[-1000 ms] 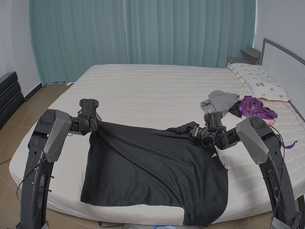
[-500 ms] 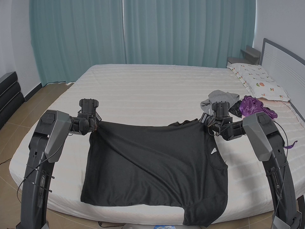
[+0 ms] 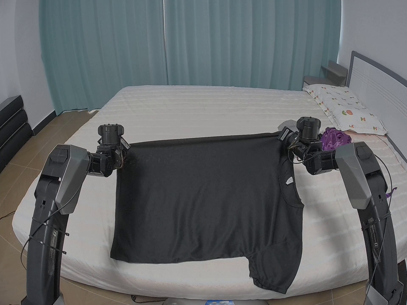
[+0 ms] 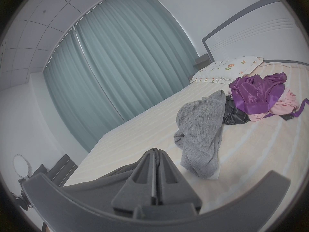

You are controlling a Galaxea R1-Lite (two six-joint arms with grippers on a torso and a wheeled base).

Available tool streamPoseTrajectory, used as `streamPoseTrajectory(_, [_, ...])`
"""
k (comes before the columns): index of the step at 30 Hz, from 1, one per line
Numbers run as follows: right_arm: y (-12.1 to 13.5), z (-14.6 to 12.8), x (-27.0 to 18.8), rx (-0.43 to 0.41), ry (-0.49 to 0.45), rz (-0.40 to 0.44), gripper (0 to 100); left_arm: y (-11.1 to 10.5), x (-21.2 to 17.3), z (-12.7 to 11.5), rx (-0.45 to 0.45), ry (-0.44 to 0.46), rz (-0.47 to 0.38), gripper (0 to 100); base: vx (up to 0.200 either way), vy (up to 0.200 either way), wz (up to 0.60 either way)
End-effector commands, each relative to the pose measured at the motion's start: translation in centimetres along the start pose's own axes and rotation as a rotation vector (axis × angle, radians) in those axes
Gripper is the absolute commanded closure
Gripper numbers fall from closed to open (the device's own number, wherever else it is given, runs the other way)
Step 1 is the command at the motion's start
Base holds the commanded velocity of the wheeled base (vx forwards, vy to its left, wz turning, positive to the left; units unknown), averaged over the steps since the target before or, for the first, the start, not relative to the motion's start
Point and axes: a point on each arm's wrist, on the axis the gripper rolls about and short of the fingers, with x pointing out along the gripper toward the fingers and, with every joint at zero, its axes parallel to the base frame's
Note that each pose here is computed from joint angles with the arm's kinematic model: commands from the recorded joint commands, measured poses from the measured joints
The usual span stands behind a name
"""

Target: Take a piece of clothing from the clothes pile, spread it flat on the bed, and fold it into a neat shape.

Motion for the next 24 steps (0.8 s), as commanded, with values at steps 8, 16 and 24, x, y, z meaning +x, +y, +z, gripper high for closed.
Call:
streamPoseTrajectory(8, [-2.4,-6.6,1.3,-0.030,0.108,-0.049,100,0.0,0.6,-2.6,0.018,0.025,-0.044,100,0.000,0.000,0.00])
streamPoseTrajectory(16, [-3.9,-10.3,1.7,-0.039,0.169,-0.080,100,1.0,1.5,-5.5,0.035,0.056,-0.036,100,0.000,0.000,0.00])
streamPoseTrajectory(24, [-3.1,-9.0,1.3,-0.031,0.153,-0.068,0,1.2,1.5,-5.5,0.038,0.056,-0.012,0,0.000,0.000,0.00])
